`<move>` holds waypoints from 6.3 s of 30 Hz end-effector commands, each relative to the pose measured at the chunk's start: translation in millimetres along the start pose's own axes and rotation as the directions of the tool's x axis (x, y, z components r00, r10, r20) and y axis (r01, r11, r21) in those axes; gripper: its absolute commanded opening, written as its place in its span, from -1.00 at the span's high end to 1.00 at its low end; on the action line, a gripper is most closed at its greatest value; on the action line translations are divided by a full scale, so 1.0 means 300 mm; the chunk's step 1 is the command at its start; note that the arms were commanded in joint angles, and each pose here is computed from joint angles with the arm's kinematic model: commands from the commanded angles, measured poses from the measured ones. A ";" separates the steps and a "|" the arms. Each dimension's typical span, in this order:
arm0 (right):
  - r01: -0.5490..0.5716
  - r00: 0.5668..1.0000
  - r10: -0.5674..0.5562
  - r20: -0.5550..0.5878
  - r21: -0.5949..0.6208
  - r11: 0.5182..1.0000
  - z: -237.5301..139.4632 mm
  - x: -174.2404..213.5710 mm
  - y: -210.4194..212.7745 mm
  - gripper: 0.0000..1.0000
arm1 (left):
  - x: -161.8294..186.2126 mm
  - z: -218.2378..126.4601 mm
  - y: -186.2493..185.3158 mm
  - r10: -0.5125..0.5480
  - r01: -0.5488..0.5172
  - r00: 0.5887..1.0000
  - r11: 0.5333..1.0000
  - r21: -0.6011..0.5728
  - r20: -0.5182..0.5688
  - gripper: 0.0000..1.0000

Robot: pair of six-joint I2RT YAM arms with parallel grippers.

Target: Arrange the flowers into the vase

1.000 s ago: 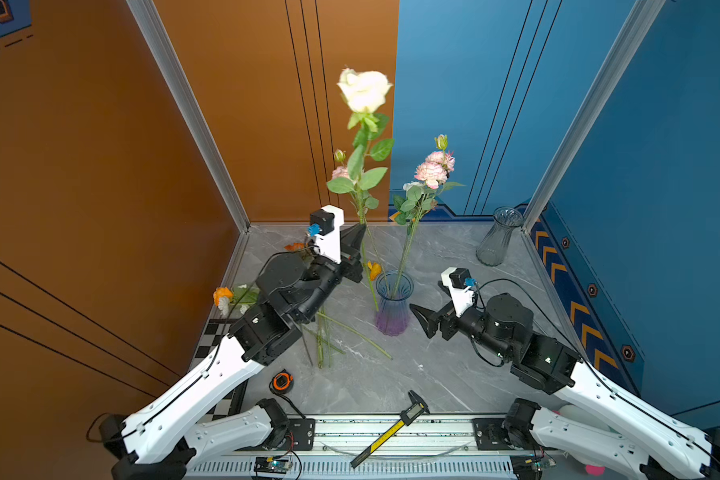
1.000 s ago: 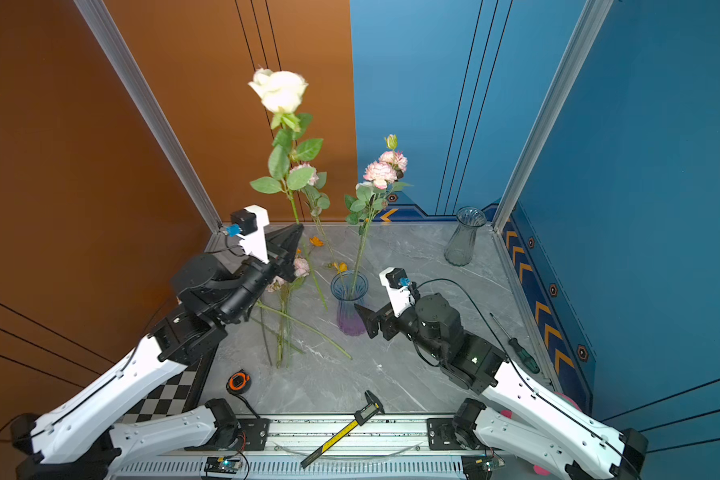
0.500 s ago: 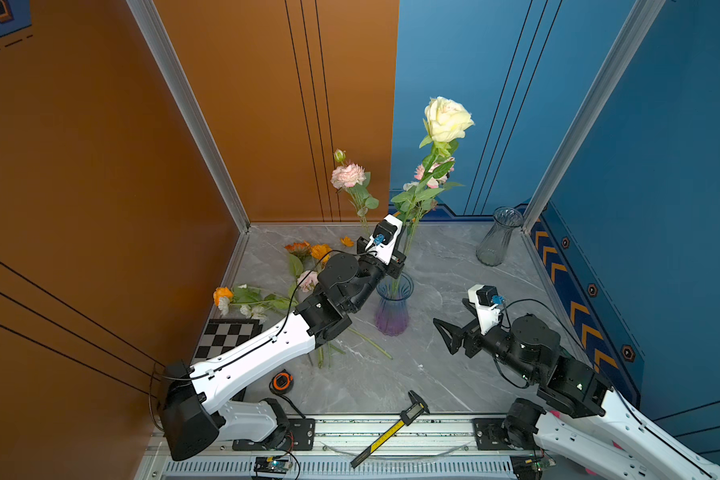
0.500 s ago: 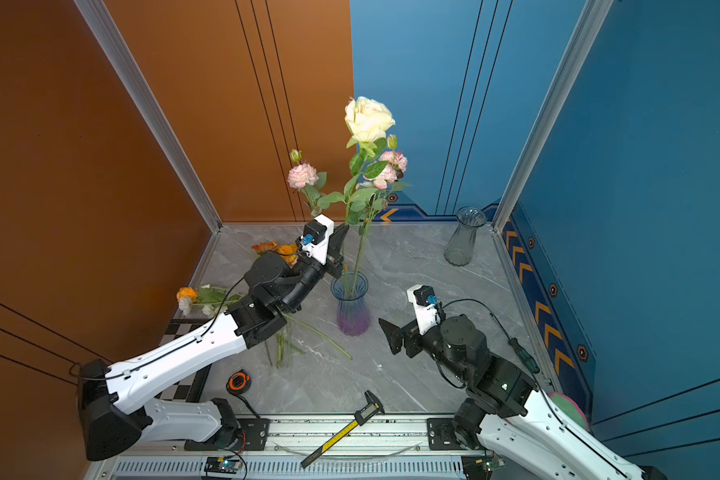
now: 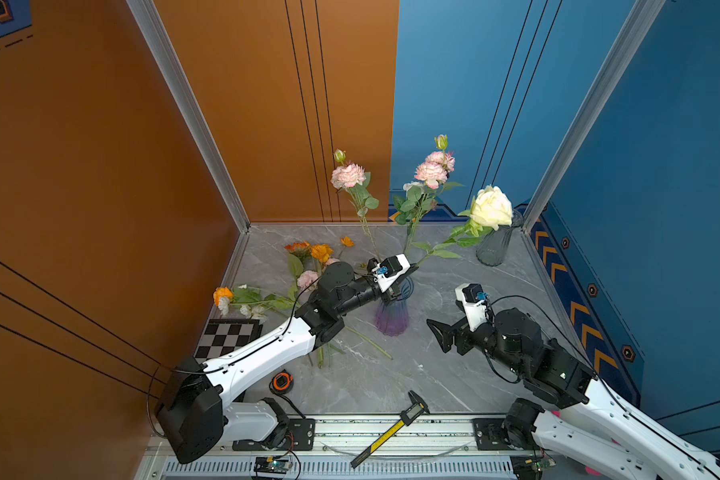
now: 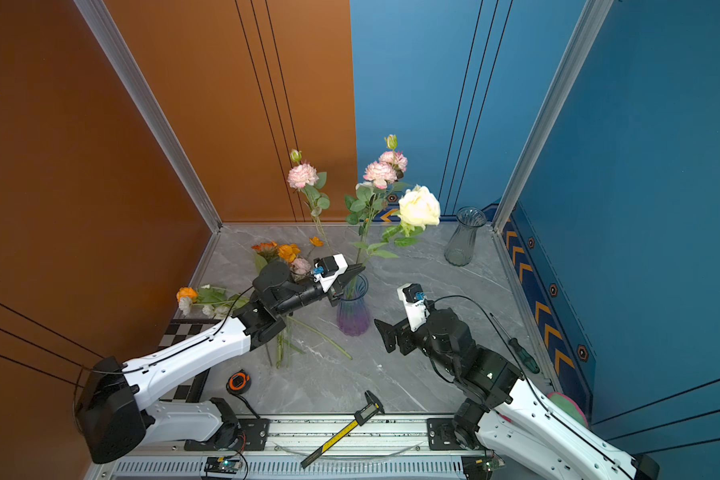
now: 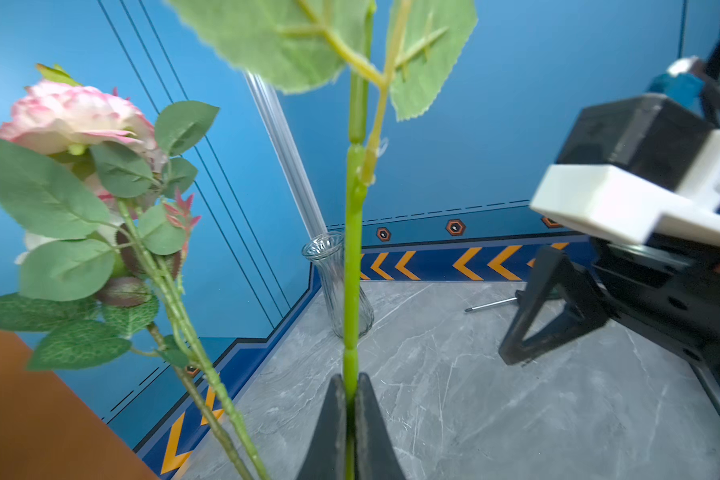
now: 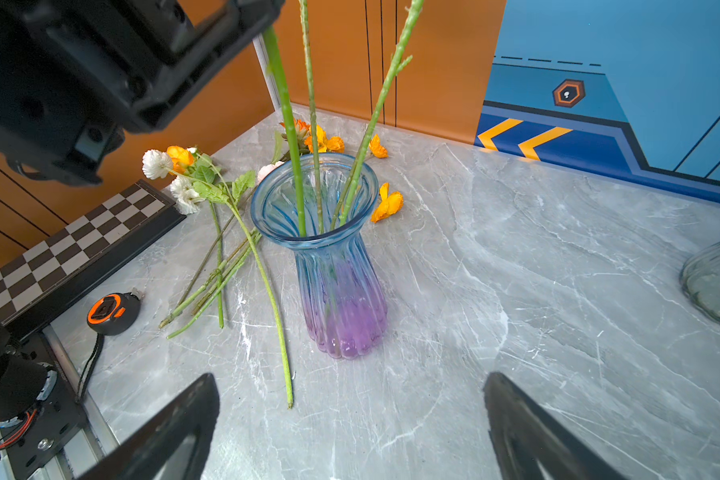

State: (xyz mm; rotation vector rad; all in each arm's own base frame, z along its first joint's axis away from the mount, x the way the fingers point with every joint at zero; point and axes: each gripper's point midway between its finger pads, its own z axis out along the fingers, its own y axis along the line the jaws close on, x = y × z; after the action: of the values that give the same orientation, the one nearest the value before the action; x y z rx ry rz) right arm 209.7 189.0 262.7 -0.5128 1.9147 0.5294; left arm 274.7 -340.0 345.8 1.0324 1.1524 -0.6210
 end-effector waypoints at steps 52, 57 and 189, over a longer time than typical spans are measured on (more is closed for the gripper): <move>0.345 0.933 -0.349 0.086 -0.488 0.802 0.237 0.074 0.577 -1.00 | 0.727 -0.862 0.164 -0.895 0.506 0.272 -0.179 -0.844 0.353 0.09; 0.367 0.926 -0.358 0.120 -0.515 0.775 0.283 0.156 0.609 -1.00 | 0.802 -0.877 0.159 -0.892 0.478 0.232 -0.241 -0.845 0.387 0.12; 0.269 0.941 -0.218 0.258 -0.179 0.946 0.205 0.097 0.245 -1.00 | -0.292 -0.295 0.307 -0.177 0.691 0.684 0.468 -0.551 0.707 1.00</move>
State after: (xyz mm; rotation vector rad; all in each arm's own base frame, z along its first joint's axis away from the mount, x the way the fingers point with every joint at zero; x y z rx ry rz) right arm 202.9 279.1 221.9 -0.7918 1.5559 0.5761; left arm 279.4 -240.2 464.6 -0.2355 0.9762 -0.6655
